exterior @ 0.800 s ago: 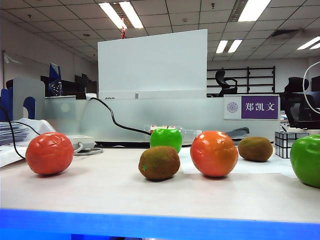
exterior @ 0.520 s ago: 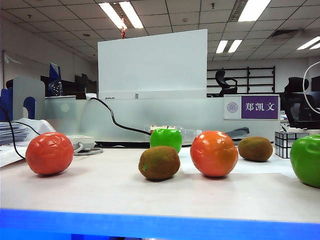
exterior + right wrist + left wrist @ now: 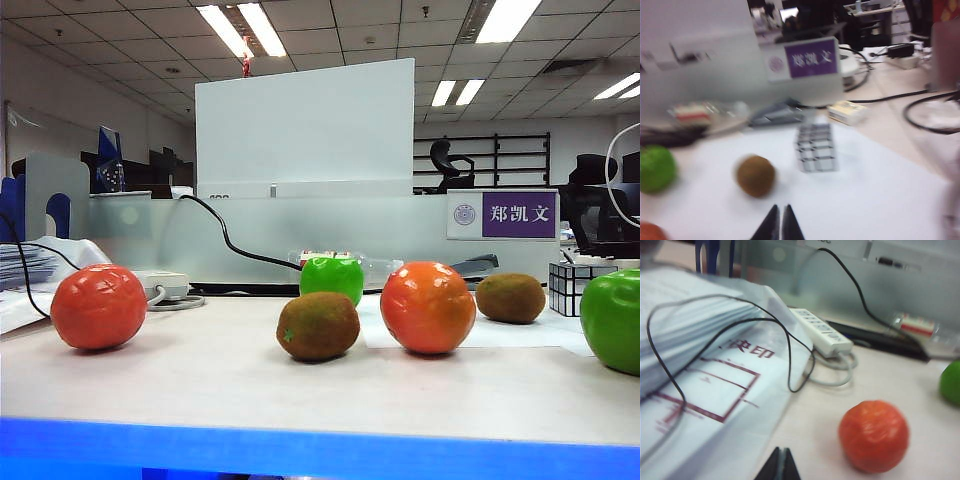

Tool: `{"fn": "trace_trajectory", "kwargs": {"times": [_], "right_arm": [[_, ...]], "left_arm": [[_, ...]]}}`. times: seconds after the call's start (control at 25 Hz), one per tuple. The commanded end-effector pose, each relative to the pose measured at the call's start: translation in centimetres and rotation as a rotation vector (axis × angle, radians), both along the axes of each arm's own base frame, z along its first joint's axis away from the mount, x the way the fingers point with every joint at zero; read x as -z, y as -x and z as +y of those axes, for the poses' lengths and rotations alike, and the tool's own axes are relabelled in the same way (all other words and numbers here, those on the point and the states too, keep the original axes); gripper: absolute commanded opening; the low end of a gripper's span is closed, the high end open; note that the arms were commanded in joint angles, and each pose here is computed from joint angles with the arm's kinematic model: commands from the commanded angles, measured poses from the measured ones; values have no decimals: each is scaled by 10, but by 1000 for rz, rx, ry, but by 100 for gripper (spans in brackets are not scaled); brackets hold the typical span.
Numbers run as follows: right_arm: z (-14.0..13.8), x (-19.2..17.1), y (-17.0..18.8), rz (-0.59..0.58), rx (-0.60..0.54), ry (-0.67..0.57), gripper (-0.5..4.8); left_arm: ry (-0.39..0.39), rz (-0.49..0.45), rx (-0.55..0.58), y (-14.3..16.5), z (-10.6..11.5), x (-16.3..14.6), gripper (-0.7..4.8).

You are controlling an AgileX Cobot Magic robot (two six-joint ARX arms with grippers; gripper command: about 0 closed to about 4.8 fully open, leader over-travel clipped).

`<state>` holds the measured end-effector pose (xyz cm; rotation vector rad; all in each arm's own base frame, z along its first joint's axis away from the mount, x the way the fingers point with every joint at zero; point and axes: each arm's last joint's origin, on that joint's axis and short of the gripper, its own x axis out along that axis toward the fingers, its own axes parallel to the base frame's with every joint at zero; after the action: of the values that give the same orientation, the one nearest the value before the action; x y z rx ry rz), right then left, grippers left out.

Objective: Put the same fruits together.

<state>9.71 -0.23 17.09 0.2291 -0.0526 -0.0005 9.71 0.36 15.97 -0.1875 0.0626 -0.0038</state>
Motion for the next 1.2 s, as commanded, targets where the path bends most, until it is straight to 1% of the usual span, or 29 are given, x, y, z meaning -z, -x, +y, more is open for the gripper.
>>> {"fn": "trace_trajectory", "kwargs": {"times": [0.04, 0.08, 0.12, 0.24, 0.36, 0.44, 0.48, 0.52, 0.56, 0.64, 0.68, 0.76, 0.88, 0.96, 1.0, 1.12, 1.2], "right_arm": [[4, -8, 1, -85, -144, -197, 22], [5, -10, 1, -102, -180, -208, 22], [6, -13, 2, -127, -219, -208, 23], [8, -21, 5, -207, -309, -183, 22], [10, -31, 9, -306, -393, -147, 22], [10, -41, 13, -381, -421, -179, 20], [11, -49, 17, -428, -438, -194, 21], [12, -56, 20, -466, -476, -192, 21], [13, -66, 27, -536, -526, -169, 20], [13, -78, 35, -638, -549, -150, 22], [13, -81, 38, -662, -558, -159, 22], [13, -87, 42, -713, -568, -156, 22], [14, -92, 43, -678, -594, -164, 22], [14, -100, 43, -593, -600, -176, 22], [15, -105, 43, -534, -581, -161, 22], [15, -119, 38, -463, -534, -49, 23], [15, -127, 26, -403, -570, -32, 24]], "left_arm": [[218, -16, 50, 0, -2, -4, -5], [252, -20, 80, 1, -3, -5, -5], [268, -30, 127, 1, -4, -7, -5], [250, -98, 297, 2, -8, -16, -6], [232, -204, 389, 5, -11, -30, -6], [216, -279, 410, 8, -11, -41, -6], [201, -335, 414, 11, -11, -50, -6], [188, -365, 416, 13, -11, -55, -5], [177, -409, 426, 15, -12, -62, -5], [184, -437, 456, 19, -12, -70, -5], [190, -441, 462, 20, -12, -72, -5], [237, -439, 486, 21, -13, -74, -5], [240, -419, 544, 21, -14, -74, -5], [261, -403, 583, 22, -15, -74, -5], [262, -394, 607, 22, -16, -74, -5], [246, -374, 670, 23, -17, -73, -5], [251, -358, 666, 22, -17, -71, -1]]}}
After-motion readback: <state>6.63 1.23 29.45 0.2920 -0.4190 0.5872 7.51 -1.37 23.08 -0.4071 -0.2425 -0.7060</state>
